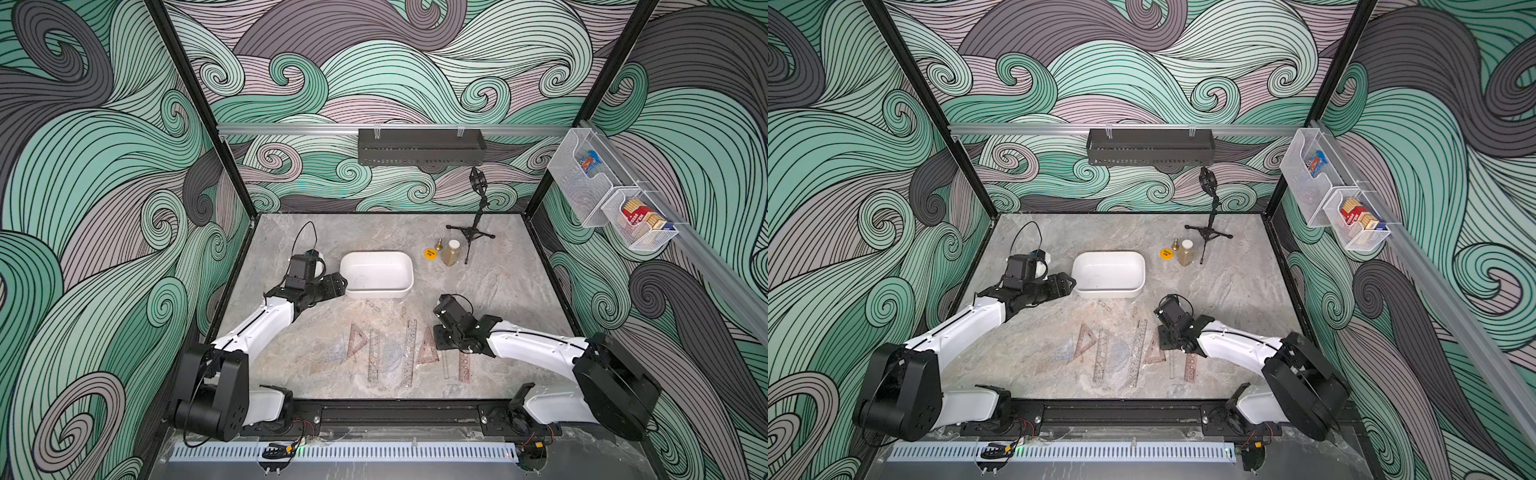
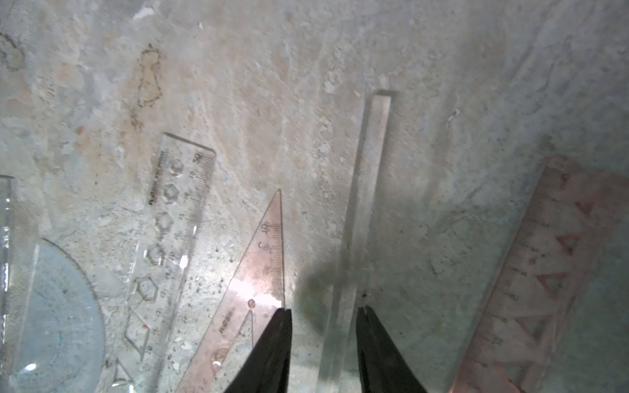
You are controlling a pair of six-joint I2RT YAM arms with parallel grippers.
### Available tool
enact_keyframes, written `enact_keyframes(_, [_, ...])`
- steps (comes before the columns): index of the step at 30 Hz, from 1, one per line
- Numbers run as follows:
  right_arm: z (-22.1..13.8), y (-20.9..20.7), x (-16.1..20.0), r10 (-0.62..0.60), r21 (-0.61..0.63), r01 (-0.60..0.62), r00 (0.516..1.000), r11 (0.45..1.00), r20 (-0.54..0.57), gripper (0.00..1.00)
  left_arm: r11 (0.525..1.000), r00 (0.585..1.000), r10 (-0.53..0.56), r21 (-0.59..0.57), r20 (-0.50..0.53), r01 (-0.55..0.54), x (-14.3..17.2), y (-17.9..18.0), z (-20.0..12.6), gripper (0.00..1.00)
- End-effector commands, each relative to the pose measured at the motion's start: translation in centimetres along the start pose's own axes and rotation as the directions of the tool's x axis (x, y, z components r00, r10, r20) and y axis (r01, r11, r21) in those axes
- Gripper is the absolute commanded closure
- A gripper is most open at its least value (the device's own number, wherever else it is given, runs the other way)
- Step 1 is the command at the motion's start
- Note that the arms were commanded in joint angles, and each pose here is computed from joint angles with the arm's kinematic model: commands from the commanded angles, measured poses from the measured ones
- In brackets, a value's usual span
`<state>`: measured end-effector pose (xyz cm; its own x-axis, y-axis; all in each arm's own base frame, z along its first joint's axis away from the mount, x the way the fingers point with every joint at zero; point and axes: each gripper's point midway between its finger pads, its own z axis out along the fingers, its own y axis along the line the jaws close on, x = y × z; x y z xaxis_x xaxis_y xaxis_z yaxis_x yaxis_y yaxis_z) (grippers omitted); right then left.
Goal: Put the scattered rulers into the storage box
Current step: Pick up the ruler from the center of the board, then place the ruler in the storage box.
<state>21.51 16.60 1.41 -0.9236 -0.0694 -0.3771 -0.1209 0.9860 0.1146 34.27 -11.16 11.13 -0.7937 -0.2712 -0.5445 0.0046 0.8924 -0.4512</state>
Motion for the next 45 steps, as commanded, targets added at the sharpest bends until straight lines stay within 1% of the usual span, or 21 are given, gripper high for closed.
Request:
enact_keyframes(1, [0.3,-0.9,1.1,0.016,0.039,-0.015,1.000,0.999,-0.022,0.68,1.000,1.000,0.030,0.005,0.010,-0.030,-0.3,-0.3,-0.2,0.21])
enact_keyframes(7, [0.7,-1.6,2.0,0.027,0.062,-0.024,0.999,0.998,-0.036,0.75,1.000,1.000,0.030,0.009,0.006,-0.030,-0.2,-0.4,-0.2,0.21])
enact_keyframes(13, [0.5,-1.7,1.9,0.029,0.067,-0.027,0.999,0.997,-0.023,0.87,1.000,1.000,0.028,0.010,0.011,-0.028,-0.3,-0.4,-0.3,0.21])
enact_keyframes(17, [0.2,-2.0,1.0,0.036,0.077,-0.037,0.999,0.996,0.007,0.96,1.000,1.000,0.022,0.010,0.002,-0.022,0.0,-0.4,-0.5,0.21])
enact_keyframes(20, [-0.8,-1.0,-1.0,-0.007,0.035,0.005,0.999,0.999,0.047,1.00,0.999,1.000,0.015,0.029,-0.007,-0.015,0.2,-0.8,-0.9,0.21])
enact_keyframes(22, [-2.0,-0.1,-3.5,-0.065,0.021,0.063,0.992,0.998,0.109,1.00,0.999,1.000,0.013,0.042,-0.009,-0.012,0.3,-1.1,-1.3,0.21])
enact_keyframes(24, [-3.6,0.9,-6.8,-0.139,0.027,0.137,0.973,0.990,0.186,1.00,0.998,1.000,0.013,0.054,-0.010,-0.012,0.5,-1.3,-1.6,0.21])
enact_keyframes(26, [-5.0,2.4,-10.2,-0.229,0.037,0.227,0.941,0.973,0.248,1.00,0.998,1.000,0.017,0.060,-0.005,-0.017,0.5,-1.5,-2.0,0.21])
enact_keyframes(28, [-6.1,4.5,-13.1,-0.332,0.033,0.337,0.898,0.941,0.289,1.00,0.998,1.000,0.029,0.060,0.005,-0.029,0.4,-1.5,-2.3,0.21])
enact_keyframes(32, [-6.9,9.4,-18.0,-0.527,0.014,0.558,0.776,0.830,0.347,1.00,0.997,0.999,0.033,0.066,0.004,-0.034,0.7,-1.5,-2.3,0.21])
enact_keyframes(35, [-6.5,12.1,-21.0,-0.636,0.038,0.674,0.675,0.738,0.375,1.00,0.997,0.999,0.032,0.072,-0.008,-0.032,1.1,-1.5,-2.2,0.21])
enact_keyframes(39, [-5.7,15.4,-25.1,-0.722,0.087,0.766,0.554,0.637,0.415,1.00,0.996,0.999,0.034,0.088,0.001,-0.034,1.1,-1.7,-2.1,0.21])
enact_keyframes(42, [-3.5,16.9,-26.8,-0.771,0.120,0.806,0.496,0.580,0.399,1.00,0.996,0.999,0.032,0.083,-0.001,-0.031,1.0,-1.6,-2.1,0.21])
enact_keyframes(43, [-2.7,17.2,-27.0,-0.790,0.133,0.820,0.472,0.556,0.390,1.00,0.996,0.999,0.034,0.080,0.000,-0.034,1.0,-1.6,-2.1,0.21])
enact_keyframes(45, [-1.0,17.6,-27.2,-0.820,0.150,0.841,0.441,0.519,0.364,1.00,0.997,1.000,0.031,0.067,0.001,-0.031,1.0,-1.3,-2.1,0.21])
